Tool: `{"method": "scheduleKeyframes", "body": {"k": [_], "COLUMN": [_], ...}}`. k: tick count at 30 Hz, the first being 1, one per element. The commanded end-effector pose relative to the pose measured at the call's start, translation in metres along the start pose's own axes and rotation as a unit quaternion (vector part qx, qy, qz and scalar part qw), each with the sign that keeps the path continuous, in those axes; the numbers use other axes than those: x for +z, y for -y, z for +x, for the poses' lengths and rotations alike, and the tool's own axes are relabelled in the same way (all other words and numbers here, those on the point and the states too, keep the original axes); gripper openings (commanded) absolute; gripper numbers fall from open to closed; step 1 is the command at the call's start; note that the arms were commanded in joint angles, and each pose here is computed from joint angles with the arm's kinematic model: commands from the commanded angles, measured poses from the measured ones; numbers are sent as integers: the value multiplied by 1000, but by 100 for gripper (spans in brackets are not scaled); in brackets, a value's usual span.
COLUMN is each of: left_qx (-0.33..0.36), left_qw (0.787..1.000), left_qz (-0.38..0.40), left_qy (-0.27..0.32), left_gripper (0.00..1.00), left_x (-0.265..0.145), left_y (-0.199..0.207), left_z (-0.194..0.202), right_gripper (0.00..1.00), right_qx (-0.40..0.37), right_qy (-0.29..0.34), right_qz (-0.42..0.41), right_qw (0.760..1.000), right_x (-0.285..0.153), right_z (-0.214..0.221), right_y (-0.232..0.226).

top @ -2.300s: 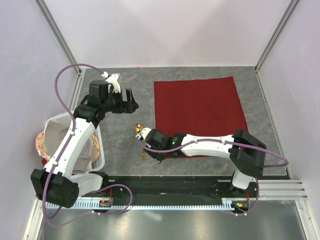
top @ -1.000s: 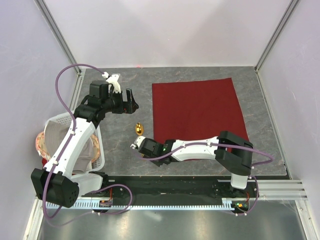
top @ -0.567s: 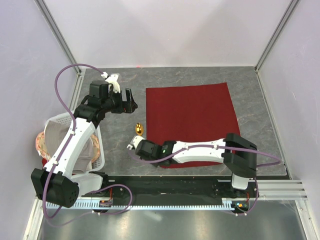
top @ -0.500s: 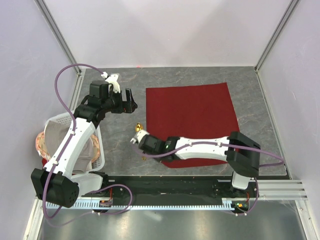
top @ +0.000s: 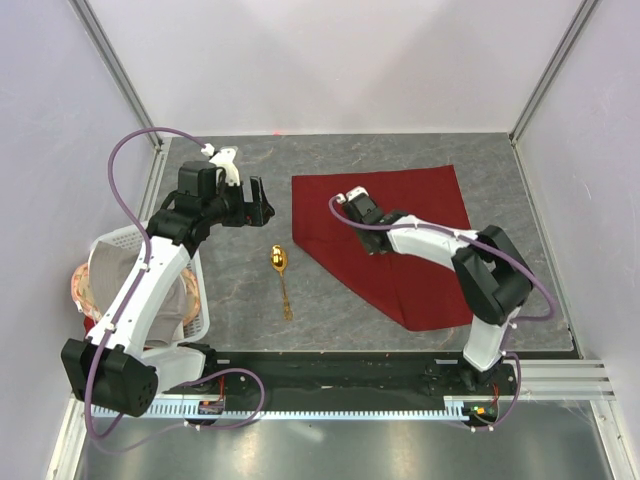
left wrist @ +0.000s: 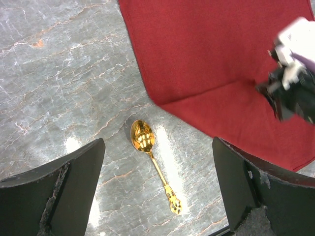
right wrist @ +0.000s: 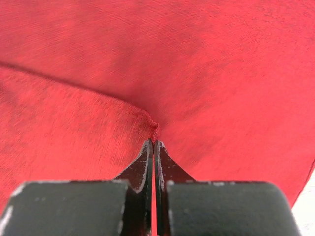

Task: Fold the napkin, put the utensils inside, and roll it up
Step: Fold the napkin

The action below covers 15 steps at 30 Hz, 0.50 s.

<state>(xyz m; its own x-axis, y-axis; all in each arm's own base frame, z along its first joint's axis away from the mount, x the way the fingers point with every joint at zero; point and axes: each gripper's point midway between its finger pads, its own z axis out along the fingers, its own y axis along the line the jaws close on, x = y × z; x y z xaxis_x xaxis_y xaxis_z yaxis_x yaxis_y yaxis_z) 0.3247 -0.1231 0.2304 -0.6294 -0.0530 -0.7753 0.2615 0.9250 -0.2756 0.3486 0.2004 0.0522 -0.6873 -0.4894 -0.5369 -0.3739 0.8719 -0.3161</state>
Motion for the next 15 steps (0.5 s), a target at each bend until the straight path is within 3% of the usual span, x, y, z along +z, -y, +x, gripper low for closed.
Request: {"method": "scheduleKeyframes", "body": {"k": [1, 15], "left_qx": [27, 27], "left_qw": [999, 999], "left_qz": [2, 5], "left_qy": [39, 36], "left_gripper": [97, 97], "left_x": [-8, -7], "left_y": [1, 2], "left_z": [-18, -17], "right_gripper": [0, 0], "right_qx": [8, 53], "right_qy": [7, -15], "right_qz": [25, 62], "right_qw": [1000, 997], "right_x": [25, 72], "right_z": [-24, -43], "right_y": [27, 104]}}
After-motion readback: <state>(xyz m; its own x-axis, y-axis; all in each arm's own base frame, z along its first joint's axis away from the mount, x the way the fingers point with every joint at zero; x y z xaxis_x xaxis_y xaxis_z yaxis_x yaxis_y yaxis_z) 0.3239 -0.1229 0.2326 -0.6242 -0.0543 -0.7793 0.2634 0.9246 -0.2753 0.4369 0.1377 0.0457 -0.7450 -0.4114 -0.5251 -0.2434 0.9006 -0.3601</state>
